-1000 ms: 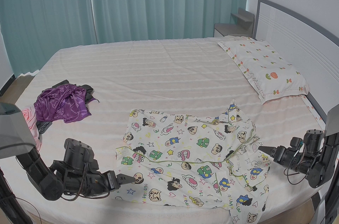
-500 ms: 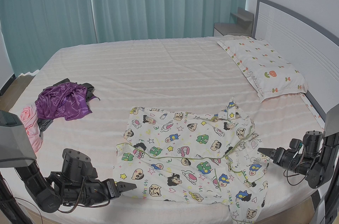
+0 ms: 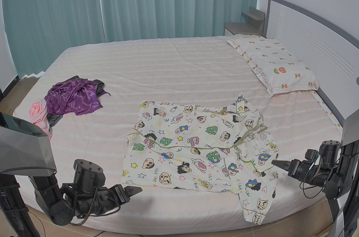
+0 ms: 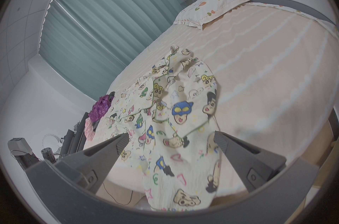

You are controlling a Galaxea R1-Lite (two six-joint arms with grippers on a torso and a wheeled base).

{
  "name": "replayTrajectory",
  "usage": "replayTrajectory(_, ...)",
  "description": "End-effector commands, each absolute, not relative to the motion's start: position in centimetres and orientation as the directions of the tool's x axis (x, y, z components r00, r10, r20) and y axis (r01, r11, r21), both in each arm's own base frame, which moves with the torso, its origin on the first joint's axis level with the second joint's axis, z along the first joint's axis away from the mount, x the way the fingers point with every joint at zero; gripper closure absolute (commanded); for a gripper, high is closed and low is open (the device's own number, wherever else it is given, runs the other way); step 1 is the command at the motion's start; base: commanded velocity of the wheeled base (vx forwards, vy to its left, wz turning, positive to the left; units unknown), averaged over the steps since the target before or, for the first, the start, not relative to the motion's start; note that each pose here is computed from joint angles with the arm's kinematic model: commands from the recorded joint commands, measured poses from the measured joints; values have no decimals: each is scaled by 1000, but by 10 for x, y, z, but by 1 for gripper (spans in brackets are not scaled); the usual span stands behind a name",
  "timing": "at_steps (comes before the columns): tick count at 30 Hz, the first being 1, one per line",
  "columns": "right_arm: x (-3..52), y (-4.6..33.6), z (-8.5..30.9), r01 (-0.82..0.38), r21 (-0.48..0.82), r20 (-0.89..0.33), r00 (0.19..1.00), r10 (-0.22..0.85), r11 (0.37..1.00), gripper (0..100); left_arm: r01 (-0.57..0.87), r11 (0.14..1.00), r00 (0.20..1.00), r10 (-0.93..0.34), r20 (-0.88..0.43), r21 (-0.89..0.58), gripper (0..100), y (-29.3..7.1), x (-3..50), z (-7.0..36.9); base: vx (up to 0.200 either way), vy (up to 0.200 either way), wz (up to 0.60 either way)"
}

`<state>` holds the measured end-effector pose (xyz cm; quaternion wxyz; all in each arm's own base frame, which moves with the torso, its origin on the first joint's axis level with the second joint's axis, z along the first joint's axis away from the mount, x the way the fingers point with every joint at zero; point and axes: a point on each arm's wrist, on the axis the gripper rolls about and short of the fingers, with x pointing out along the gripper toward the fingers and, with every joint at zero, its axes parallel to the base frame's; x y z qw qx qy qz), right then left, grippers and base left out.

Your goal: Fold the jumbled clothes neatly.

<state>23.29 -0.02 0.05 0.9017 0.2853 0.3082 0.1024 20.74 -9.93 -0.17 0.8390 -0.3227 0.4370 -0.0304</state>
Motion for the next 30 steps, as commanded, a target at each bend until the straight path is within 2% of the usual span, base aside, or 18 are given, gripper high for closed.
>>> replayTrajectory(1,234,1,-1,-25,569,-493,790,365,822,0,-291,805,635,-242,-734,-517,0,-105,221,-33,0,0,0)
replayTrajectory(8,233,1,-1,-22,569,-497,787,365,822,0,-326,764,742,-159,-652,-557,0,-118,264,-43,0,0,0)
replayTrajectory(17,233,1,-2,-25,566,-499,785,366,824,0,-304,751,779,-158,-607,-586,0,-124,285,-45,0,0,0)
replayTrajectory(23,223,2,-9,-65,512,-541,750,380,857,0,-291,773,786,-142,-601,-563,0,-128,294,-49,0,0,0)
replayTrajectory(24,222,2,-9,-72,507,-546,745,385,859,0,-290,777,786,-140,-602,-559,100,-128,294,-49,0,0,0)
replayTrajectory(30,215,2,-24,-179,421,-599,681,421,889,0,-295,780,783,-133,-608,-551,100,-126,292,-50,0,0,0)
